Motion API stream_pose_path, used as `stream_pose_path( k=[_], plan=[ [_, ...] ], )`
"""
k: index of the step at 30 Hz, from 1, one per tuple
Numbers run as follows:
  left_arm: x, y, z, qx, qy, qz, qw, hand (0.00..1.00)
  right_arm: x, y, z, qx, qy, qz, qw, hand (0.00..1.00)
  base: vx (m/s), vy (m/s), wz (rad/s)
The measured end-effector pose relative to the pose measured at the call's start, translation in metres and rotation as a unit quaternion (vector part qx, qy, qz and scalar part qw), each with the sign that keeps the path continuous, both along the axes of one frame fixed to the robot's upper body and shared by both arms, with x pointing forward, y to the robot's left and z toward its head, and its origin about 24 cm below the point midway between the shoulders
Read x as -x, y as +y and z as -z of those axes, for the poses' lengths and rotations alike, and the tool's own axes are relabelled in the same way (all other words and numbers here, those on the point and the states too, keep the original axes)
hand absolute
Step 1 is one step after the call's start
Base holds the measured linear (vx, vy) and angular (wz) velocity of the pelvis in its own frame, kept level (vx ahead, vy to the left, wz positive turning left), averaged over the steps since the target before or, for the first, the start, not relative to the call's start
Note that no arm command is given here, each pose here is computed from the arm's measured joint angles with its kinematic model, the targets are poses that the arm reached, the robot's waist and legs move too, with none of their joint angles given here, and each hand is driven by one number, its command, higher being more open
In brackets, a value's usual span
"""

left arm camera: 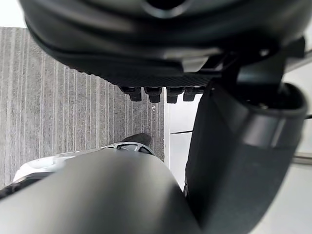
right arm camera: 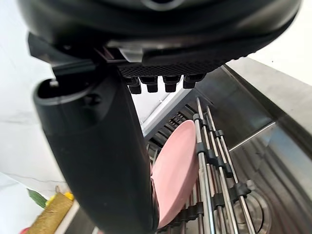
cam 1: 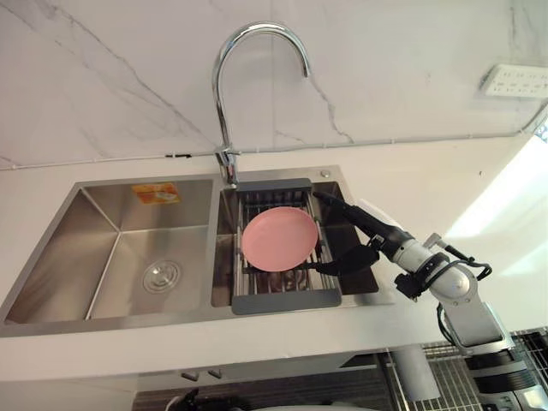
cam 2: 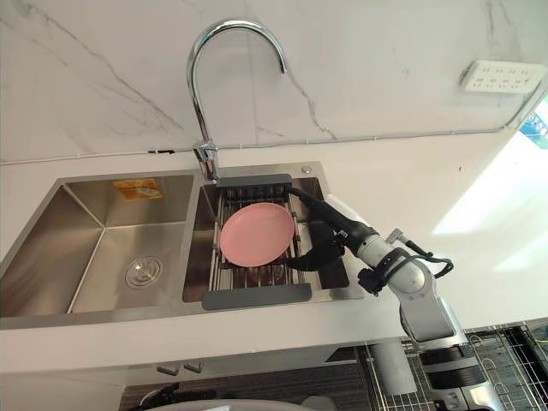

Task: Walk over to the sink, pick up the cup, carry it to the dishwasher, place the cup inside the dishwasher, then close the dishwasher door

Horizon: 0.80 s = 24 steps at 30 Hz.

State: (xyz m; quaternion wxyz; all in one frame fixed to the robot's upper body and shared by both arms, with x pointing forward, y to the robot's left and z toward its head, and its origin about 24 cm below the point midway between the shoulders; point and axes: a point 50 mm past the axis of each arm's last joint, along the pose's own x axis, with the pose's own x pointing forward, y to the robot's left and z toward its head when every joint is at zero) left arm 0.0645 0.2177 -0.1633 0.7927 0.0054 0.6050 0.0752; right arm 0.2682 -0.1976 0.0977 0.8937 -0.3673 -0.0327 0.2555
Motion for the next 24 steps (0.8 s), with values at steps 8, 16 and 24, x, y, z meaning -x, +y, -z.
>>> stream_pose_path(
  k=[8, 16, 24],
  plan=[
    [0.000, 0.001, 0.000, 0.000, 0.003, 0.001, 1.000, 1.00, -0.006, 0.012, 0.012, 0.048, -0.013, 0.012, 0.999, 1.00, -0.02, -0.003, 0.08],
    [-0.001, 0.002, -0.001, 0.004, -0.001, 0.003, 1.000, 1.00, -0.007, 0.030, 0.016, 0.093, -0.023, -0.024, 0.995, 1.00, 0.00, 0.000, 0.01],
    [-0.004, -0.001, -0.001, 0.016, -0.017, 0.008, 1.000, 1.00, -0.010, 0.029, 0.023, 0.129, -0.041, -0.010, 0.991, 1.00, 0.00, 0.000, 0.00]
  ],
)
